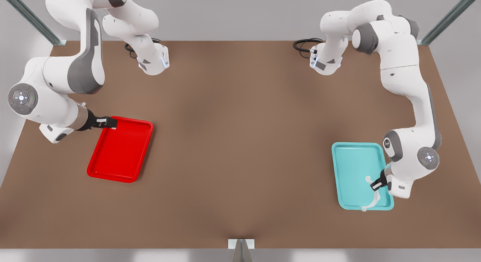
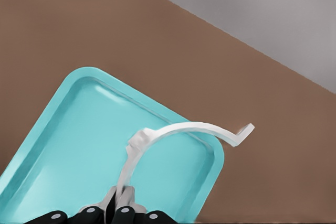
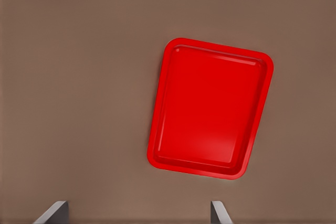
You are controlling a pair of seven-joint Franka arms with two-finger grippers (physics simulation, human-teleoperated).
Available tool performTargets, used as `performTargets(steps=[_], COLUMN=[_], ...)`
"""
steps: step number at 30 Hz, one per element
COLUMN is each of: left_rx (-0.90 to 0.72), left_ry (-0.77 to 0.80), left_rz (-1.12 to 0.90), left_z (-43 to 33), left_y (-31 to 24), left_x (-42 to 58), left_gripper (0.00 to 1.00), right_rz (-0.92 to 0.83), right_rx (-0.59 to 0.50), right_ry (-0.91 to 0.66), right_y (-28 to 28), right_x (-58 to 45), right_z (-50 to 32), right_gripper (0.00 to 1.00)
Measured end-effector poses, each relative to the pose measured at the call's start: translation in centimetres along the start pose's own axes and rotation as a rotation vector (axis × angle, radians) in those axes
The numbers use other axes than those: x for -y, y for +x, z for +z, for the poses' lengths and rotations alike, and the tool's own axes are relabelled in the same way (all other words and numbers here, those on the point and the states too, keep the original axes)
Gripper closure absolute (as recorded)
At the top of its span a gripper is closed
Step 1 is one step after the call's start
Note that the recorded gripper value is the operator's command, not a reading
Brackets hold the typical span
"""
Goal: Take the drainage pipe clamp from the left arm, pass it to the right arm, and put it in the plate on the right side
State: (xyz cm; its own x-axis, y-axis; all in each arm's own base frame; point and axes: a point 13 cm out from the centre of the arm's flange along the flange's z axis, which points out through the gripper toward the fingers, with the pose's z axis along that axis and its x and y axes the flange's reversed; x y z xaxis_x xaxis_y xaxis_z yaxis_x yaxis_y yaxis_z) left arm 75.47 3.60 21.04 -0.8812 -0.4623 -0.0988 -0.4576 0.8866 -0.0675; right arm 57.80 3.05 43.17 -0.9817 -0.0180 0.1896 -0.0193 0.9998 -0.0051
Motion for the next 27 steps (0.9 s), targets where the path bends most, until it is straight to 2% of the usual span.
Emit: performTargets(steps=[3,7,12,15,20,27], left_rx=[-0.03,-0.09,-0.141,-0.16,-0.143,-0.039], left_ry=[0.011,0.001,0.02,0.076,0.145,0.154], left_rz=[0.127,0.332,0.493,0.546,0.591,0.662], left_z=[-5.8,-8.5,-6.2,-6.4,-6.5,-7.0], left_y=[4.3,15.9,28.8,34.3,39.3,38.8], left_x=[10.2,23.2,33.6,37.7,42.4,44.0], left_gripper=[0.79,0.79,0.79,0.79,0.79,0.79], right_rz=[-0.005,-0.07,-0.151,-0.254,-0.525,-0.893], right_rx=[0.0,0.005,-0.037,-0.046,0.026,0.188], right_ry=[0.002,-0.023,-0.155,-0.233,-0.324,-0.321], right_y=[-0.1,-1.2,-4.0,-5.7,-10.2,-12.1], right_x=[-0.3,-3.9,-6.9,-10.5,-20.1,-25.6], right_z=[0.2,1.5,6.4,9.6,14.3,15.3], right_gripper=[0.0,0.0,0.0,0.0,0.0,0.0])
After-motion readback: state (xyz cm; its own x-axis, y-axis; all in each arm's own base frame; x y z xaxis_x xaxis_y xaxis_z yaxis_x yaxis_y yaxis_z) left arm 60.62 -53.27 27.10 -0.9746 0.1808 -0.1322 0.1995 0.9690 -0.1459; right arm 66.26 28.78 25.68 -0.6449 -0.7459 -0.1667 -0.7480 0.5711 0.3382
